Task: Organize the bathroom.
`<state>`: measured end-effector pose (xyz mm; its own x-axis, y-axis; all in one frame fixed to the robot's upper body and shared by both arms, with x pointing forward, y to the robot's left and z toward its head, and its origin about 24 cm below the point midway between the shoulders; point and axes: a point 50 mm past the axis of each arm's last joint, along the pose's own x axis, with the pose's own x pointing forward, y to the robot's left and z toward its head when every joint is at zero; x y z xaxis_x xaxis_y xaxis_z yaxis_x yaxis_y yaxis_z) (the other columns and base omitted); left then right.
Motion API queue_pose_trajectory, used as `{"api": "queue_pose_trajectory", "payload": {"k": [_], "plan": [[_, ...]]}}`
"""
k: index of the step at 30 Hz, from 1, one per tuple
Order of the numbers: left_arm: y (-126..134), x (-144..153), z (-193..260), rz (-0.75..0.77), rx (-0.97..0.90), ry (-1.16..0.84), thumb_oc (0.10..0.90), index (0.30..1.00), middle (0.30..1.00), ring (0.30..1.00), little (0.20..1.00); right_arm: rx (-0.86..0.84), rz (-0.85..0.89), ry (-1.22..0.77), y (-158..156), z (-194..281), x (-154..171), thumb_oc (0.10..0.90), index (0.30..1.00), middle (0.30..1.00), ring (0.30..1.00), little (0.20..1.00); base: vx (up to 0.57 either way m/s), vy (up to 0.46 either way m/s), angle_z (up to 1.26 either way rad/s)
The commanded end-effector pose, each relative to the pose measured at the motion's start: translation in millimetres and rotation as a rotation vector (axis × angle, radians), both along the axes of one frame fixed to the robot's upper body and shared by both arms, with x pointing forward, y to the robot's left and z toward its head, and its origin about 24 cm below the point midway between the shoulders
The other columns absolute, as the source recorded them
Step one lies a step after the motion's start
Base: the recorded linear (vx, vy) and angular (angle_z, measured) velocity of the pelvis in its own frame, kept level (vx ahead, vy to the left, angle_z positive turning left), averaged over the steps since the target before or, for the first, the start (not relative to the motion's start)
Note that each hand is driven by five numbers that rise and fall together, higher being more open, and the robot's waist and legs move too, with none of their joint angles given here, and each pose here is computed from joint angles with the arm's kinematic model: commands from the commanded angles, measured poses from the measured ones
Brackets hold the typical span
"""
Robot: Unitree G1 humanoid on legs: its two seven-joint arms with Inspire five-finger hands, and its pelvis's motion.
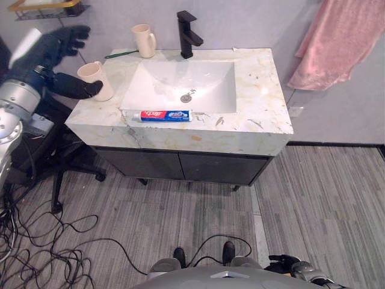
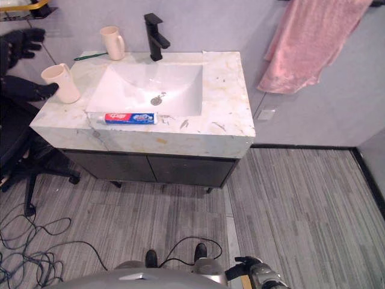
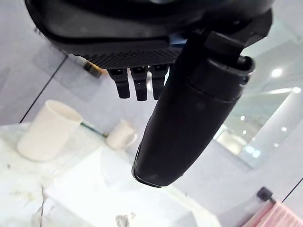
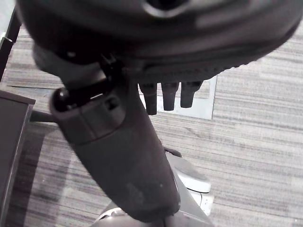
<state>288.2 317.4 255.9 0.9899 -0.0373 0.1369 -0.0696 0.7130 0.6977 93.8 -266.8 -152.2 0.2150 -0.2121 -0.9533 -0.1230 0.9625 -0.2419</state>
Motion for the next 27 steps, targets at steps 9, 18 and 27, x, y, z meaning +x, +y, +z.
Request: {"api": "queue_pose_trajectory", "payload": {"k": [9, 18, 27], "plan": [[39, 17, 66, 0.105, 0.165, 0.029, 0.800, 0.900, 0.900, 0.900, 0.900, -0.043, -0.037, 0.111, -16, 1, -18, 0.800, 0.900, 0.900, 0.900, 0.900, -0.02, 0.027, -0.06], [24, 36, 57, 0.059, 0.231, 0.193, 0.800, 0.900, 0.900, 0.900, 0.900, -0.092, -0.073, 0.177, -32, 7, -25, 0.800, 0.900, 0.900, 0.900, 0.900, -0.01, 0.006, -0.02], [16, 46, 42, 0.047, 0.248, 0.304, 0.800, 0.900, 0.900, 0.900, 0.900, -0.111, -0.093, 0.231, -42, 10, -31, 0.800, 0.900, 0.900, 0.900, 0.900, -0.01, 0.015, -0.03]]}}
